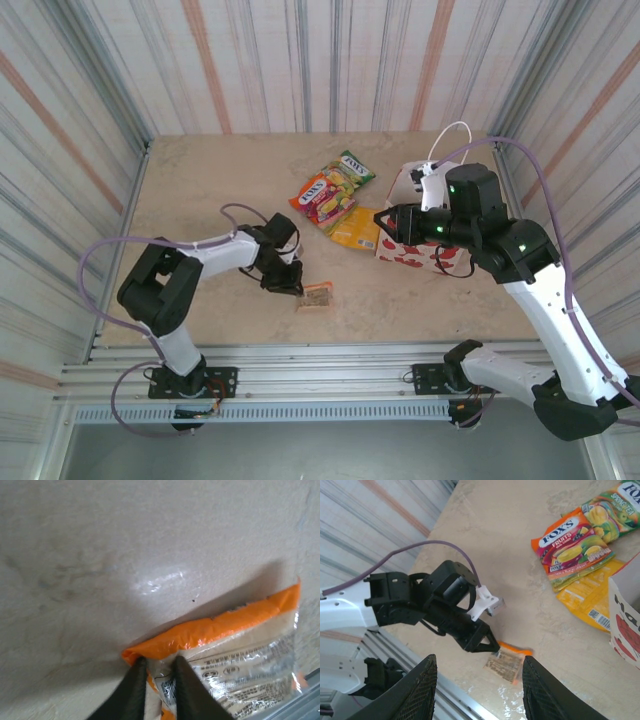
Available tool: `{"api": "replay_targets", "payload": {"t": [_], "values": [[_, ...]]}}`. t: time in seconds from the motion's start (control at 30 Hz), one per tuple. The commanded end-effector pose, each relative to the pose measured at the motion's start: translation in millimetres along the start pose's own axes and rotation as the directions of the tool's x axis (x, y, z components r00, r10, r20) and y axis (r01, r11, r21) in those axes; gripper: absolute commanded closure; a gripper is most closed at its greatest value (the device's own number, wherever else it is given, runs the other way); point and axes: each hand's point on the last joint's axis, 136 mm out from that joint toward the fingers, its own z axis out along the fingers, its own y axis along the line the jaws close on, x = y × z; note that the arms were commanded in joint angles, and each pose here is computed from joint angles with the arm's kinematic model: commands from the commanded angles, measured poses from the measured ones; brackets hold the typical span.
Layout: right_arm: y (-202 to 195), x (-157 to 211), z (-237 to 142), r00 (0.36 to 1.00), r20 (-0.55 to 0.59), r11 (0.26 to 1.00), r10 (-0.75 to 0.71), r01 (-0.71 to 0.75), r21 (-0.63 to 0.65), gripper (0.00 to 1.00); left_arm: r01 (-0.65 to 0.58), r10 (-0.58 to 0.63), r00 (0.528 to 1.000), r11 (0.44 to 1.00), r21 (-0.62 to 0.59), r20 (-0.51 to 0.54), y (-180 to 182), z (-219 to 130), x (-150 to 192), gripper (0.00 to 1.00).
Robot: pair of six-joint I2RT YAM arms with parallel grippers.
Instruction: Place the snacks into the paper bag
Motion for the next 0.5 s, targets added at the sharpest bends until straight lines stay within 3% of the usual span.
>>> {"api": "replay_targets", "payload": {"t": [0.0, 0.13, 0.47], "values": [[-2.1, 2.1, -2.2, 1.0, 0.01, 1.0, -0.001, 0.001, 0.014, 0.53, -0.005, -0.011, 0.995, 0.986, -0.166, -0.096, 36.6, 21.4, 29.4, 0.89], [-1.9, 0.9, -1.4, 1.0, 0.019, 1.0, -0.004, 0.004, 0.01, 0.53, -0.021, 0.014, 0.999, 0.988, -0.154, -0.046, 27.6, 7.3, 20.2, 1.0], [1.9, 6.0, 14.2, 0.999, -0.033, 1.0, 0.001, -0.002, -0.028, 0.52, -0.107, 0.116, 0.976, 0.993, -0.059, 0.183, -20.6, -64.5, -11.9, 1.0]]}}
